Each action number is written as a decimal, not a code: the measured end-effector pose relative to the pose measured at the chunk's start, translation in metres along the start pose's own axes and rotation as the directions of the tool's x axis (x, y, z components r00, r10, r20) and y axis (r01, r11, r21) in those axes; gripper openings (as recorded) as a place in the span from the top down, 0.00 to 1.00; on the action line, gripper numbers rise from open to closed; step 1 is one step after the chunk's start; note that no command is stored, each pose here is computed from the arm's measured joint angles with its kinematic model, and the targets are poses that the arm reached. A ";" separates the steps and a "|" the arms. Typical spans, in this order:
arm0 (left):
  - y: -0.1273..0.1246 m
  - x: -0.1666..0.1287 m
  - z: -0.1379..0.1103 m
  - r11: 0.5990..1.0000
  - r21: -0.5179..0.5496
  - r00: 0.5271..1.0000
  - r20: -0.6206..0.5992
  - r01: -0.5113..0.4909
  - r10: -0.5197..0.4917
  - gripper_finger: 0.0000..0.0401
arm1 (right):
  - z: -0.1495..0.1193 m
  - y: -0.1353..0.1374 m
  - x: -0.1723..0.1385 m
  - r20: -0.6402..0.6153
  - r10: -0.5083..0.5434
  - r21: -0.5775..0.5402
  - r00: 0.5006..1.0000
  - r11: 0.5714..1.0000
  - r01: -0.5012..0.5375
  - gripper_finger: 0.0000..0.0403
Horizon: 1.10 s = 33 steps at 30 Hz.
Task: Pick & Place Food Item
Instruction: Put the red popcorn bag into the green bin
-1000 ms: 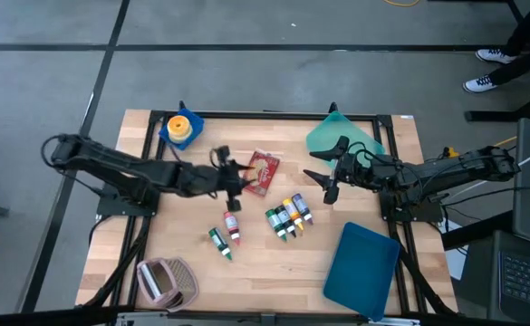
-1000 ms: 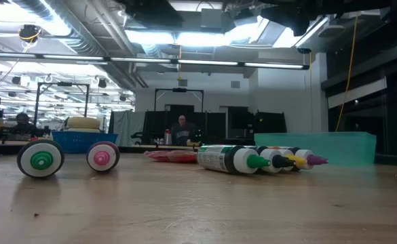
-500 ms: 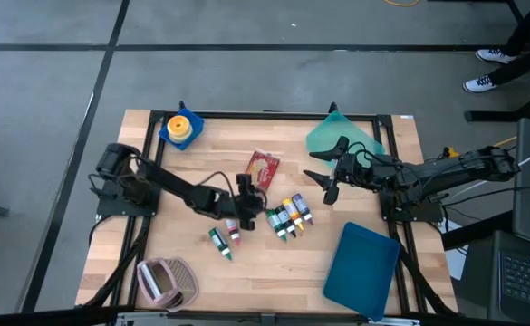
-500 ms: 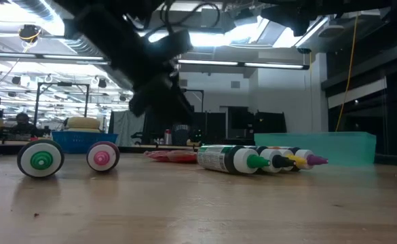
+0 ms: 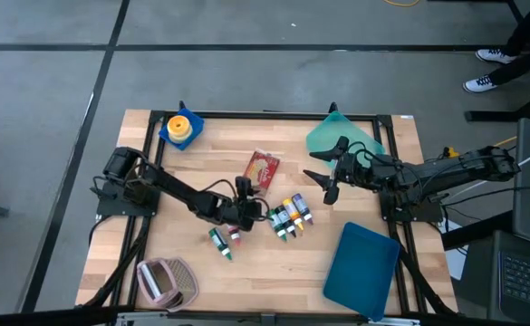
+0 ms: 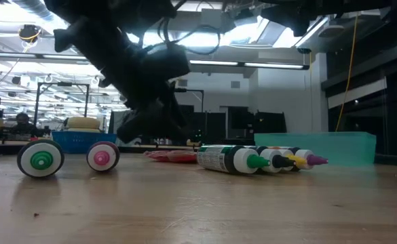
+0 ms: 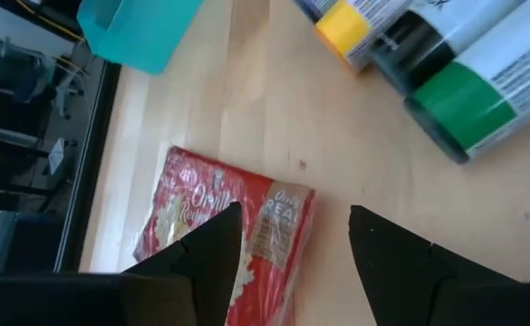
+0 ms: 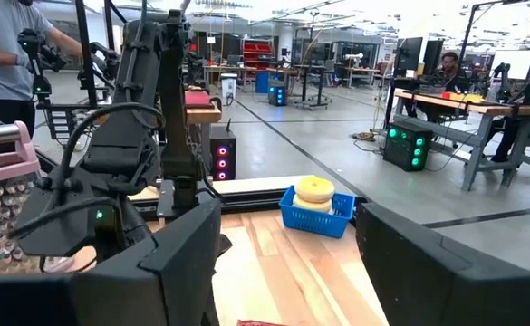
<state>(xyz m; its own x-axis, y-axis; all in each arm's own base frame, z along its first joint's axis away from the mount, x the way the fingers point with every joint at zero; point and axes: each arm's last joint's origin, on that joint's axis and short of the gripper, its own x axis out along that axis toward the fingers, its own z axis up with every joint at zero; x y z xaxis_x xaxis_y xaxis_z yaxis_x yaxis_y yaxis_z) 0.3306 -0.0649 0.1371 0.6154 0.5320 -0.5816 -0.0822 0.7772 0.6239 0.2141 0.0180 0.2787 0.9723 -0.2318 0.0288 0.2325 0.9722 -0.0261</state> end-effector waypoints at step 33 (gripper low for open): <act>0.015 0.054 -0.026 0.999 -0.051 0.990 -0.140 -0.008 0.000 0.51 | 0.000 0.000 0.000 -0.003 0.001 0.002 1.000 1.000 -0.001 0.37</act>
<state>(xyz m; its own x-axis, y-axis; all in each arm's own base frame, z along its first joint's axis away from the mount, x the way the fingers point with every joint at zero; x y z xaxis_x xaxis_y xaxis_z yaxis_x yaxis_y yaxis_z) 0.3426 -0.0156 0.1014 0.4998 0.5740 -0.6487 -0.1268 0.7893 0.6008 0.2141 0.0180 0.2783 0.9726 -0.2310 0.0258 0.2317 0.9725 -0.0246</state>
